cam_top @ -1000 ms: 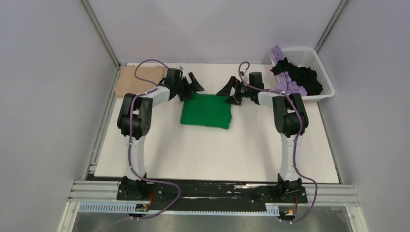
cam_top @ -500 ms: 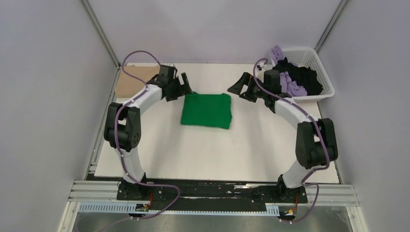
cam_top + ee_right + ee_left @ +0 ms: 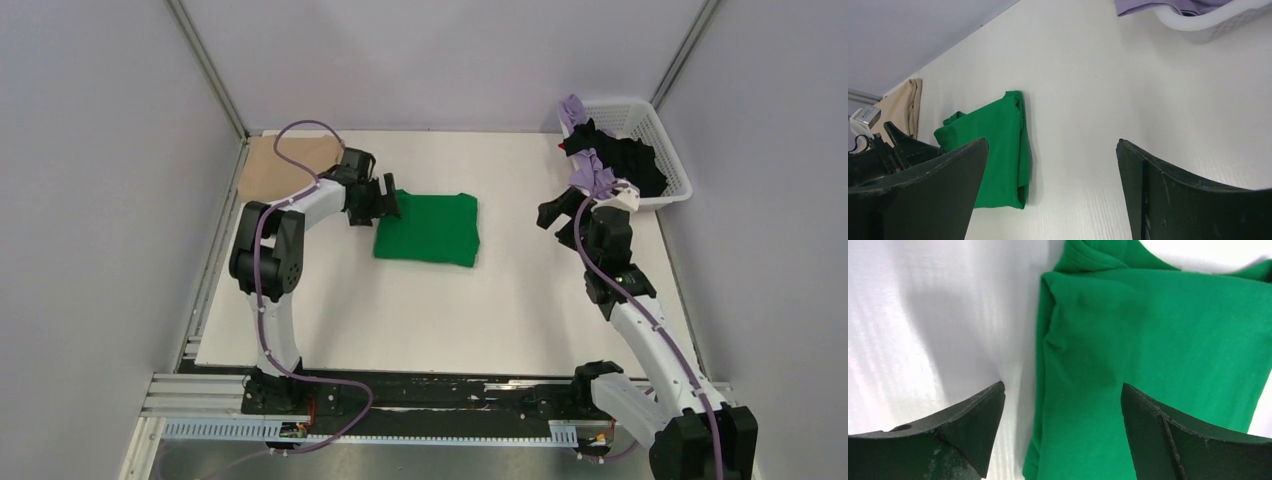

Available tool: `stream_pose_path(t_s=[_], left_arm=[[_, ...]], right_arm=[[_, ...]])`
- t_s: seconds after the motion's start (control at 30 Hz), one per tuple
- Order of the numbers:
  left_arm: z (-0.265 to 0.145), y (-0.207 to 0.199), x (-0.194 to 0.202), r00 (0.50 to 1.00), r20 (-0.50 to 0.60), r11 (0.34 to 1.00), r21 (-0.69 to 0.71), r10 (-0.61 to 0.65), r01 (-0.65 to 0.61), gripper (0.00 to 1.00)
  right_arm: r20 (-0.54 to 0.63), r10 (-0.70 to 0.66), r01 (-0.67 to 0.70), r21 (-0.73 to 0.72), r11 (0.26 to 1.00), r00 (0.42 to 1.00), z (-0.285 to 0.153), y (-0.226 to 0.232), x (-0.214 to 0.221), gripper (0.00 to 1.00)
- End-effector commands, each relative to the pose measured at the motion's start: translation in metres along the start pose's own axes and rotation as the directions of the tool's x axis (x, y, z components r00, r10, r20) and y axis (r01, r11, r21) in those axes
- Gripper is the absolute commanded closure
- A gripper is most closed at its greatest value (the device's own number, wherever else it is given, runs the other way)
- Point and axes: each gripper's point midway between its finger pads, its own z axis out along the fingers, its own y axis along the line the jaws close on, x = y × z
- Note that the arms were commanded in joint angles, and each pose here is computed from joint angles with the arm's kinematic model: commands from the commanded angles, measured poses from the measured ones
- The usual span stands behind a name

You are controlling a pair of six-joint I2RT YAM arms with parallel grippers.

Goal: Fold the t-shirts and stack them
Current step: Smooth out wrinkles on the folded tshirt, then put the neatly folded tshirt into the corner of the board with the left arm

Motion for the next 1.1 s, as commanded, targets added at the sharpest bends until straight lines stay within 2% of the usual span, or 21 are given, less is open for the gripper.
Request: stream_pose_path(t_s=[0.0, 0.13, 0.2, 0.27, 0.37, 0.4, 0.43, 0.5, 0.63, 0.83, 0.87, 0.97, 1.07], left_arm=[[0.017, -0.019, 0.033, 0.997, -0.076, 0.999, 0.045, 0.029, -0.025, 0.08], [0.025, -0.030, 0.046, 0.994, -0.097, 0.998, 0.029, 0.050, -0.047, 0.12], [0.030, -0.032, 0.051, 0.992, -0.108, 0.998, 0.001, 0.063, -0.063, 0.19], [0.034, -0.032, 0.055, 0.989, -0.118, 0.995, -0.037, 0.085, -0.090, 0.32], [0.038, -0.030, 0.052, 0.985, -0.114, 0.982, -0.124, 0.131, -0.145, 0.62], [0.036, -0.025, 0.053, 0.982, -0.115, 0.968, -0.183, 0.153, -0.173, 0.68], [0.035, -0.024, 0.050, 0.978, -0.117, 0.958, -0.210, 0.174, -0.196, 0.80], [0.031, -0.021, 0.041, 0.971, -0.097, 0.930, -0.281, 0.217, -0.236, 0.98], [0.017, -0.014, 0.004, 0.953, -0.027, 0.871, -0.399, 0.300, -0.286, 1.00], [-0.030, 0.006, -0.073, 0.880, 0.095, 0.690, -0.661, 0.466, -0.294, 1.00], [-0.036, 0.007, -0.081, 0.861, 0.086, 0.663, -0.677, 0.501, -0.318, 1.00], [-0.061, 0.017, -0.115, 0.820, 0.127, 0.593, -0.753, 0.558, -0.286, 1.00], [-0.084, 0.034, -0.141, 0.793, 0.136, 0.550, -0.788, 0.595, -0.278, 1.00]], right_arm=[[0.076, -0.016, 0.009, 0.087, 0.996, 0.997, -0.008, -0.021, -0.009, 0.00], [0.065, -0.027, 0.021, 0.088, 0.996, 0.998, -0.010, -0.021, -0.008, 0.00], [0.061, -0.033, 0.027, 0.098, 0.995, 0.998, -0.010, -0.023, -0.007, 0.00], [0.063, -0.035, 0.029, 0.101, 0.994, 0.997, -0.011, -0.024, -0.008, 0.00], [0.071, -0.036, 0.029, 0.106, 0.994, 0.997, -0.012, -0.025, -0.009, 0.00], [0.075, -0.037, 0.029, 0.110, 0.993, 0.996, -0.013, -0.026, -0.010, 0.00], [0.080, -0.039, 0.029, 0.112, 0.993, 0.996, -0.014, -0.026, -0.011, 0.00], [0.082, -0.040, 0.030, 0.113, 0.993, 0.996, -0.014, -0.027, -0.011, 0.00], [0.078, -0.045, 0.036, 0.113, 0.993, 0.996, -0.014, -0.027, -0.010, 0.00], [0.064, -0.062, 0.054, 0.125, 0.991, 0.996, -0.010, -0.029, -0.008, 0.00], [0.060, -0.068, 0.060, 0.126, 0.990, 0.996, -0.009, -0.029, -0.008, 0.00], [0.046, -0.077, 0.070, 0.135, 0.988, 0.996, -0.005, -0.030, -0.006, 0.00], [0.037, -0.082, 0.076, 0.137, 0.988, 0.996, -0.003, -0.031, -0.004, 0.00]])
